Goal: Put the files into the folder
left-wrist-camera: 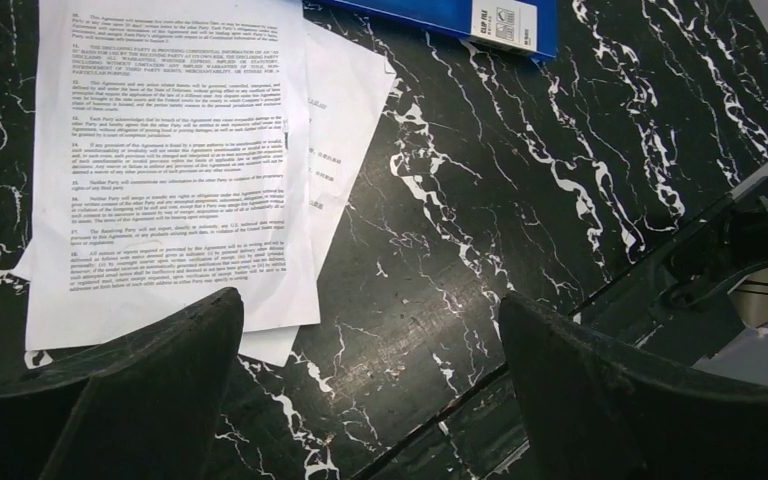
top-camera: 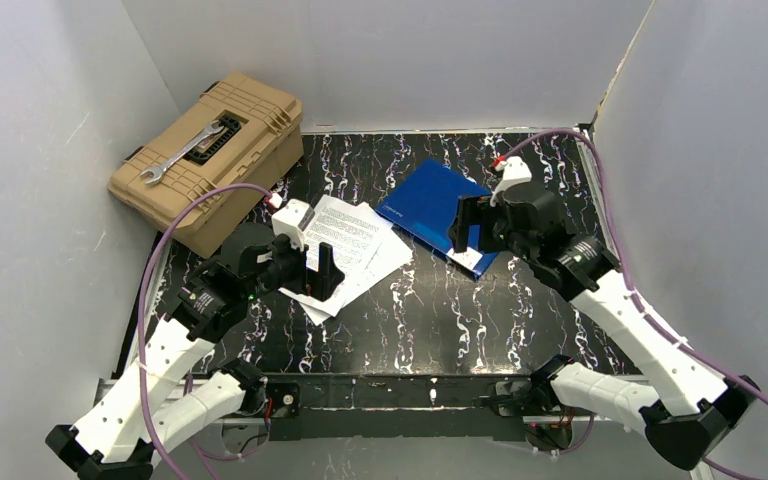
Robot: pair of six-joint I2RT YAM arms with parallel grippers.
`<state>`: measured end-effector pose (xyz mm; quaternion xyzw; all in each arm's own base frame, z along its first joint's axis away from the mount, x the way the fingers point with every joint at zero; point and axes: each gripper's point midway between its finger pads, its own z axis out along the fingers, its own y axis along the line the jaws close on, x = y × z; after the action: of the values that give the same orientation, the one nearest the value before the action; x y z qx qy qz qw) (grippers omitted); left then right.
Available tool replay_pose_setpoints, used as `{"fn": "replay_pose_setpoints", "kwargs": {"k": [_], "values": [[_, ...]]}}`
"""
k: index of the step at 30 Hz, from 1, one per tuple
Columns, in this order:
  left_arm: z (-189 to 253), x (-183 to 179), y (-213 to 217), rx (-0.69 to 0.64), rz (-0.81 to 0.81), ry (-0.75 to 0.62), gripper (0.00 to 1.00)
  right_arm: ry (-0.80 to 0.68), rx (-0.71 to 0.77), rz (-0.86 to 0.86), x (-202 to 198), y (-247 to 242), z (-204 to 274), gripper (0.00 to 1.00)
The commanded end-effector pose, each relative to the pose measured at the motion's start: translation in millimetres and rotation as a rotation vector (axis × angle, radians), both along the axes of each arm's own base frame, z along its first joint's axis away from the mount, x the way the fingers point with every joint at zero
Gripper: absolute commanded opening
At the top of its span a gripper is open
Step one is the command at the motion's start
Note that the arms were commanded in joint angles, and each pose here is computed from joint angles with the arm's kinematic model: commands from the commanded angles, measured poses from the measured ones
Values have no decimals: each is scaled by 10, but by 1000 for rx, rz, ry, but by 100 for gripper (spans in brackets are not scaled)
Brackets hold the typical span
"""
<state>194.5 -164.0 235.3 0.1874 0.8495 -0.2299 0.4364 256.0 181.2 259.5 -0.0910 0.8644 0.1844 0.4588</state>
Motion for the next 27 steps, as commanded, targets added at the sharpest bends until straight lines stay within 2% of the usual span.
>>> {"fn": "replay_pose_setpoints", "kwargs": {"k": [1,15,19,23,27], "values": [[47,-28,-83,-44,-31,2,98,20,-20,-57,-149,-208,9,99],[-56,-23,-108,-54,-3,62,98,-61,-135,-108,-110,-477,124,99],[-231,-20,64,1,123,150,98,-10,-121,-50,-69,-290,74,99],[-407,41,323,64,319,203,98,30,-48,-13,-18,-60,-42,99],[-495,93,396,62,431,240,98,52,-7,14,27,144,-164,99]]}}
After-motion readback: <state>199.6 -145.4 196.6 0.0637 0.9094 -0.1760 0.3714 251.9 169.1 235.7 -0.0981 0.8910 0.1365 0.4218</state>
